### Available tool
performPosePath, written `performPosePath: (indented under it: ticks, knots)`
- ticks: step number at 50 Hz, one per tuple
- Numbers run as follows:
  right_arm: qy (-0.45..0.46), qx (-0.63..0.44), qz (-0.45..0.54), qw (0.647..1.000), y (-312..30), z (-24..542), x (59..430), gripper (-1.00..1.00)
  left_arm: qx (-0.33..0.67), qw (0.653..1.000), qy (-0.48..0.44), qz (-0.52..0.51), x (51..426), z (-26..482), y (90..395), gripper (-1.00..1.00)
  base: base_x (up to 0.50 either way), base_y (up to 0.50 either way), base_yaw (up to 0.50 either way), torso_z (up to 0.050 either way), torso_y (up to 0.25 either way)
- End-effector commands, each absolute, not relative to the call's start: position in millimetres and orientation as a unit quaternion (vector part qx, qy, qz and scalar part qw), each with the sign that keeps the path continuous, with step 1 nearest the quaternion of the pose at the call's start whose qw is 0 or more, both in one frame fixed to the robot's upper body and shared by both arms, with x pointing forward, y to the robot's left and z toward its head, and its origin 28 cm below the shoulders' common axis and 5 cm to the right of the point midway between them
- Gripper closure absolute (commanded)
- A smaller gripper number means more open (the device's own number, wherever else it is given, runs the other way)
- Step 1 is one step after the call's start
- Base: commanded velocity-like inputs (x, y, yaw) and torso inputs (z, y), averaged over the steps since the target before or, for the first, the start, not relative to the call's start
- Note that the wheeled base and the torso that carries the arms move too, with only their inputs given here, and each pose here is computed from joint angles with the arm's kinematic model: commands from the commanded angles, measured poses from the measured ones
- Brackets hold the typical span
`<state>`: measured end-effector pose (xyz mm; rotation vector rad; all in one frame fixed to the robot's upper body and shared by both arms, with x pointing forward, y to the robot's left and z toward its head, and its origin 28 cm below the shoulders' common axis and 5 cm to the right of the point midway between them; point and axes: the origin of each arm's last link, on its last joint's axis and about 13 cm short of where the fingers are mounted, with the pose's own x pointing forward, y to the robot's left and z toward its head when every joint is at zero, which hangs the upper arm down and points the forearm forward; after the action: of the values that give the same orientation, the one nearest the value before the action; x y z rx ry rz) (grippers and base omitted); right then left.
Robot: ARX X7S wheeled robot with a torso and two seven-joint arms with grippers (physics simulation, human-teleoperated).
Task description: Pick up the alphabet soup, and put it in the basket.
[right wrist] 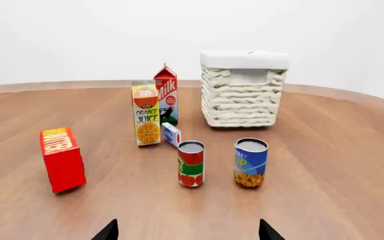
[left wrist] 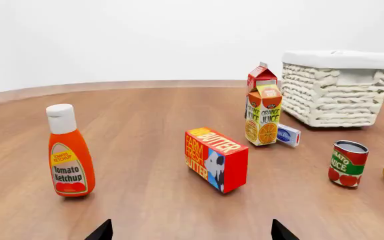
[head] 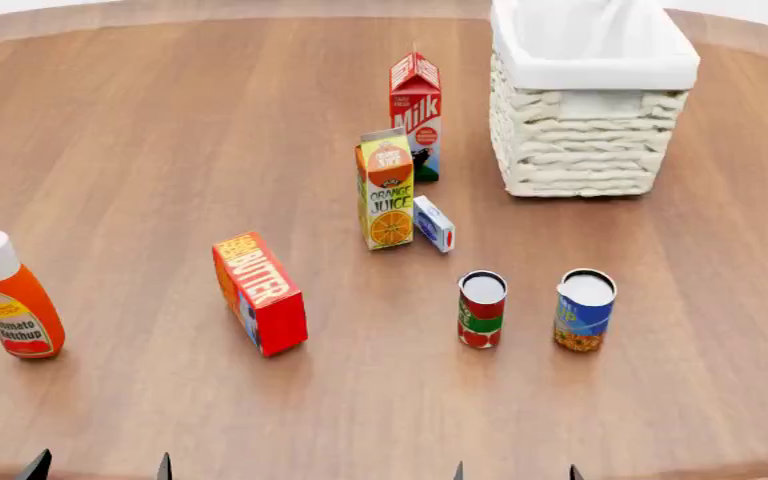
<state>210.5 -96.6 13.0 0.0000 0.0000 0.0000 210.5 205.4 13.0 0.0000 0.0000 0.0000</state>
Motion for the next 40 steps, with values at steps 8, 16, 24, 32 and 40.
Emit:
performPosePath:
  ticks: [8, 16, 24, 32, 40]
  knots:
    - [-0.009, 0.0, 0.004, 1.0, -96, 15, 209, -1.0, -0.009, 1.0, 0.0, 0.005, 211, 15, 206, -1.0, 0.0, 0.0, 0.0, 0.0, 0.0]
    - [-0.024, 0.001, 0.006, 1.0, -96, 19, 206, -1.0, -0.007, 1.0, -0.016, 0.005, 208, 18, 205, -1.0, 0.0, 0.0, 0.0, 0.0, 0.0]
    - [-0.041, 0.003, 0.005, 0.999, -98, 24, 201, -1.0, -0.003, 0.999, -0.049, 0.004, 203, 25, 205, -1.0, 0.0, 0.0, 0.0, 0.0, 0.0]
    - [-0.082, 0.005, 0.001, 0.997, -101, 37, 187, -1.0, -0.013, 0.993, -0.118, 0.012, 188, 42, 206, -1.0, 0.0, 0.0, 0.0, 0.0, 0.0]
    - [-0.104, 0.024, -0.021, 0.994, -111, 47, 180, -1.0, -0.042, 0.985, -0.161, 0.035, 178, 54, 214, -1.0, 0.0, 0.0, 0.0, 0.0, 0.0]
